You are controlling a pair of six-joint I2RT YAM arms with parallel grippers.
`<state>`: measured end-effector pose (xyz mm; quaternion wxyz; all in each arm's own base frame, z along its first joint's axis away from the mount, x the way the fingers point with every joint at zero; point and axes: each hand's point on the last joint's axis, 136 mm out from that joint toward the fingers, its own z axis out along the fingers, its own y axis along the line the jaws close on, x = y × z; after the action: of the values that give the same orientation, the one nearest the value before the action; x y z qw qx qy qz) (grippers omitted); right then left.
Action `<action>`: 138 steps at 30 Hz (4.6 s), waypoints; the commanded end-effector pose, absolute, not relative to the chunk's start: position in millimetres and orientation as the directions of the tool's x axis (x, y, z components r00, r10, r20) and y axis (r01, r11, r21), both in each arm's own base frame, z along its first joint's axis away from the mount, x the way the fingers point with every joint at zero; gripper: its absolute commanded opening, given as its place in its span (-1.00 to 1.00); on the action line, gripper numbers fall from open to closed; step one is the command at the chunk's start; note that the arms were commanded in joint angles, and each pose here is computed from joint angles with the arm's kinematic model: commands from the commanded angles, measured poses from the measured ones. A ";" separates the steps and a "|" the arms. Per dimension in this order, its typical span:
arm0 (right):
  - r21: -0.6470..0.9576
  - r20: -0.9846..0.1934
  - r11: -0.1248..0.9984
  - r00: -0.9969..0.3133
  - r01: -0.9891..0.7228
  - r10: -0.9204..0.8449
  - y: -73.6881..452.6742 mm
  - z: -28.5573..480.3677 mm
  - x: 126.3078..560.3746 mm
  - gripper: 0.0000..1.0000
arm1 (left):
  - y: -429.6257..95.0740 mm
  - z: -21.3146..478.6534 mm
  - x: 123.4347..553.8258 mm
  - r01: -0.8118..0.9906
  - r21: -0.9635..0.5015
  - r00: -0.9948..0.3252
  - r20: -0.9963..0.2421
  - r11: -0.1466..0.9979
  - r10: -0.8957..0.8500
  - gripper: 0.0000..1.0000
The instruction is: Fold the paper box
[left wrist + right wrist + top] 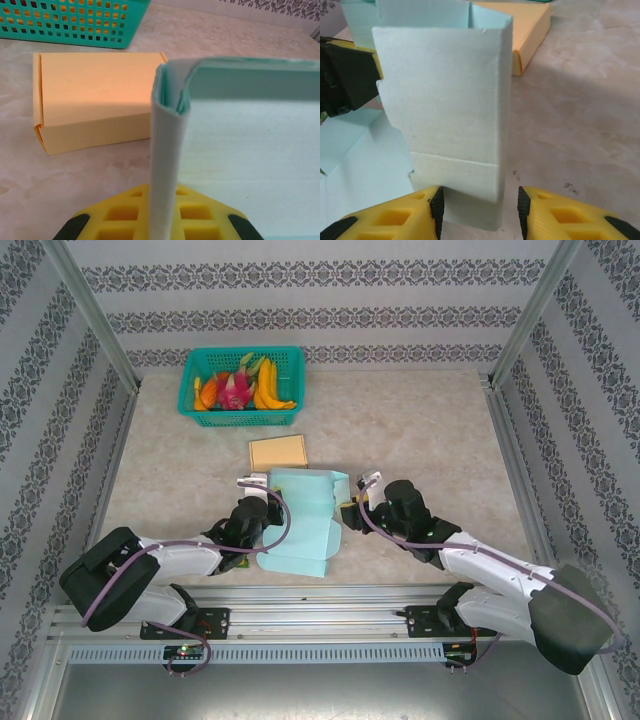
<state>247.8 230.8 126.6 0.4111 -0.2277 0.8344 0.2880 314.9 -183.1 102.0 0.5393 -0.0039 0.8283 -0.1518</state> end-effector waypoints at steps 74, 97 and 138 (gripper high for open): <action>0.089 -0.874 0.873 -0.459 -0.479 -0.162 299.6 105.6 318.9 -0.48 | -203.5 95.6 304.3 0.108 -0.184 -0.399 -0.908 0.977 -0.127 -1.00; -0.218 -0.811 0.972 -0.540 -0.081 -0.227 217.9 51.8 340.0 -0.52 | -131.4 95.1 295.9 -0.253 -0.096 -0.347 -0.920 0.963 -0.183 -1.00; -0.034 -0.788 0.959 -0.582 -0.280 -0.198 255.5 35.4 315.8 -0.39 | -130.2 98.7 294.0 -0.266 -0.126 -0.349 -0.912 0.956 -0.218 -1.00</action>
<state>316.3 293.2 48.3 0.4381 -0.1663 0.8745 0.1253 292.0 -142.4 85.2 0.5285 -0.1123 0.8414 0.0096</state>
